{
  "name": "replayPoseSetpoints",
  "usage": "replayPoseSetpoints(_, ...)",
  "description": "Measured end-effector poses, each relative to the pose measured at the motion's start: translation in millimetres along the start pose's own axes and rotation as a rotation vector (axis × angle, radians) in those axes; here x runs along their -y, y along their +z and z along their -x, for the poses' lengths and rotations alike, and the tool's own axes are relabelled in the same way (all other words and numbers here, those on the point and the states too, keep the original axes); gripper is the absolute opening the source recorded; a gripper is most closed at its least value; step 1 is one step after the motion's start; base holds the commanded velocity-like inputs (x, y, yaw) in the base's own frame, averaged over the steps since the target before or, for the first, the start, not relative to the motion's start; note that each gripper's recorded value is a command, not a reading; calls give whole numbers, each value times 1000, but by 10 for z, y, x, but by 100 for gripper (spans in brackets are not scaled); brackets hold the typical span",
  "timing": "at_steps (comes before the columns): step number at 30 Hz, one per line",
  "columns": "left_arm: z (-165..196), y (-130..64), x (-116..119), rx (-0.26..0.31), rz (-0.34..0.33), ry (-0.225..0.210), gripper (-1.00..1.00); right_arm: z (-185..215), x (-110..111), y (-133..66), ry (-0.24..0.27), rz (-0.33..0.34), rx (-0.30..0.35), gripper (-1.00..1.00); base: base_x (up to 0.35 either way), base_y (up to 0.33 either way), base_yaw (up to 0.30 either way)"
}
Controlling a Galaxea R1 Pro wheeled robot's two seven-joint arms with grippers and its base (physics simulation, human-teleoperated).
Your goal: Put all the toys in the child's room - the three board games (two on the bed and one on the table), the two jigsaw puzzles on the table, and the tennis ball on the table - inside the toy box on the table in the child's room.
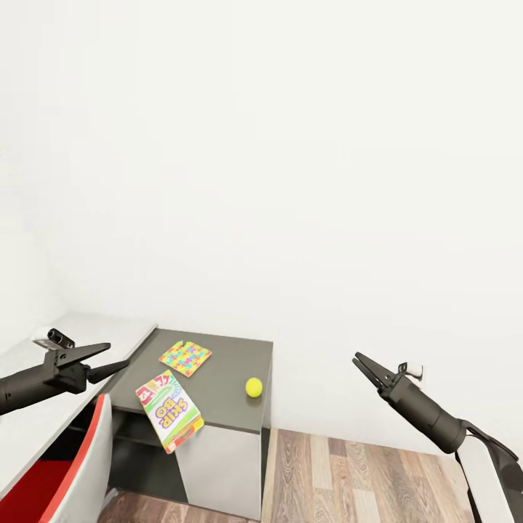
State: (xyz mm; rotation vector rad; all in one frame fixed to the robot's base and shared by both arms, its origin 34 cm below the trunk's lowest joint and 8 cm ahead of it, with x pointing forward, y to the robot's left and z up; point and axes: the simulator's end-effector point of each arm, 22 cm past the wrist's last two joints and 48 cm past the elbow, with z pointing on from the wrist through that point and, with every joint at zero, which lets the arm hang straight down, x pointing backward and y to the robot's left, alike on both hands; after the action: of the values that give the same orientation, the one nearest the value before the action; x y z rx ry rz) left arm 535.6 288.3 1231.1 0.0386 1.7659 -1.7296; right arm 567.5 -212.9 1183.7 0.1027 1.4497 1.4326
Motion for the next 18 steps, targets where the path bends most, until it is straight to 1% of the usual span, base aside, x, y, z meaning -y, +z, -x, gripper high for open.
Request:
replayPoseSetpoints(9,-3,1,-1,0,0,0,100,-1,-1,1,0,0,0,100,-34,9,0)
replayPoseSetpoints(18,-5,6,-2,-1,-1,-1,100,-5,4,4,1,-2,-1,100,-147,104,0)
